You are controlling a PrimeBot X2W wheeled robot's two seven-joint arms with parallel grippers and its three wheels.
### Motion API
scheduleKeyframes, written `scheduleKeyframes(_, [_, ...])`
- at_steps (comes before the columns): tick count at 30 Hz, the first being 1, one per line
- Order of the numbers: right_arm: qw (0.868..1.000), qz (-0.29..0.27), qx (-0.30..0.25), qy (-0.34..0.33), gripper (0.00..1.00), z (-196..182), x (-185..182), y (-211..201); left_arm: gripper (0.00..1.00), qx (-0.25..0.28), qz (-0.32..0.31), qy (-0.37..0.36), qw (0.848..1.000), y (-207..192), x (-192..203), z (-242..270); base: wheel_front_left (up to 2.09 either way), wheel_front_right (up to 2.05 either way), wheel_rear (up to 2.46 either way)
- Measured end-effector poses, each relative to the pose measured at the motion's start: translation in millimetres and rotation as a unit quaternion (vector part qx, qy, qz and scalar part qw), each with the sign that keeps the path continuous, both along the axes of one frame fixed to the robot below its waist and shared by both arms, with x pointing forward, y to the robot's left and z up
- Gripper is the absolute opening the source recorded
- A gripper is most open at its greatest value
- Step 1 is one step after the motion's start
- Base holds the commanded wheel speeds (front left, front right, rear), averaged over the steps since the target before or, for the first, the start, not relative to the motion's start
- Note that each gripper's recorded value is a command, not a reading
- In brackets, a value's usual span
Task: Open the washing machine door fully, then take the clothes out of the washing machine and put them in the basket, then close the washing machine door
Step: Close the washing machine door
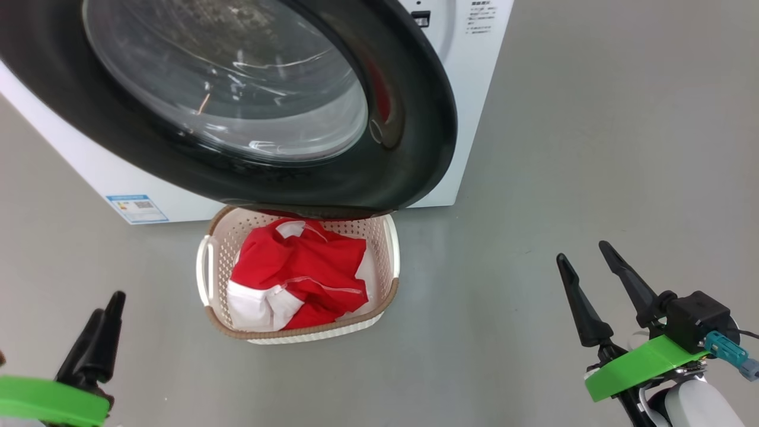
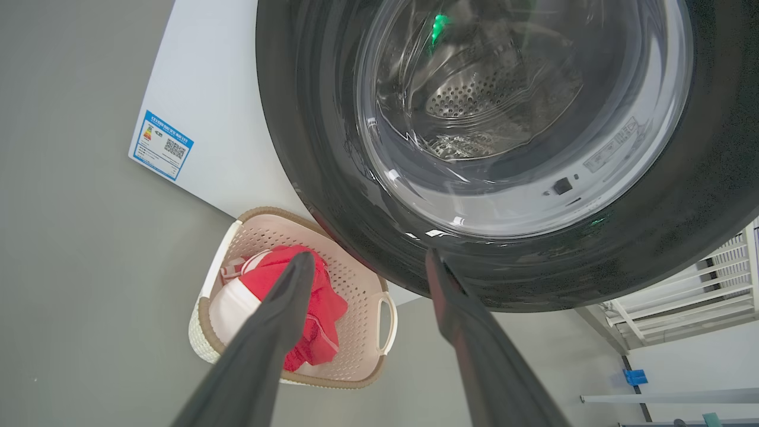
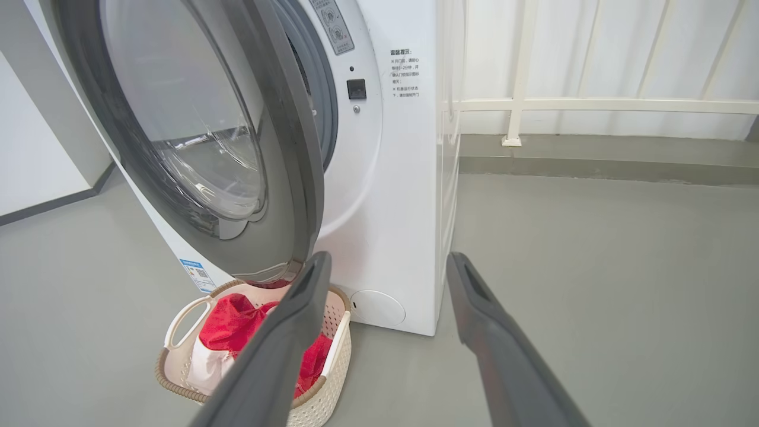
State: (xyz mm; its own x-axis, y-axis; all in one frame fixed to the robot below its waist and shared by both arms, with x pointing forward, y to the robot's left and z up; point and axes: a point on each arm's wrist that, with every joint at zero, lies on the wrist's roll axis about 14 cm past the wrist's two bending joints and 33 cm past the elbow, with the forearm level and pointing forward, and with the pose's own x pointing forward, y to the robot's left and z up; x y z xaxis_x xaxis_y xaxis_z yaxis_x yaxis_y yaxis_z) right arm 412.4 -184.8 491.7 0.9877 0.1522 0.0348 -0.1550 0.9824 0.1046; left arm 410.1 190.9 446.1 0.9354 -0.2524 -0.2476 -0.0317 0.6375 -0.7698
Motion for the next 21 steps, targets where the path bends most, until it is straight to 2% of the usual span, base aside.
scheduleKeyframes(5, [1.0, -0.012, -0.001, 0.002, 1.0, -1, -6, -8, 1.0, 0.054, 0.028, -0.035, 0.998, 4, -6, -8, 0.0, 0.0, 0.0])
scheduleKeyframes(12, [1.0, -0.021, -0.001, -0.006, 1.0, 6, -9, -14, 1.0, 0.145, 0.008, -0.052, 0.988, 7, -13, -20, 0.0, 0.0, 0.0])
scheduleKeyframes(21, [1.0, -0.022, 0.0, -0.011, 1.0, 9, -10, -14, 1.0, 0.257, 0.009, -0.127, 0.958, 7, -3, 6, 0.0, 0.0, 0.0])
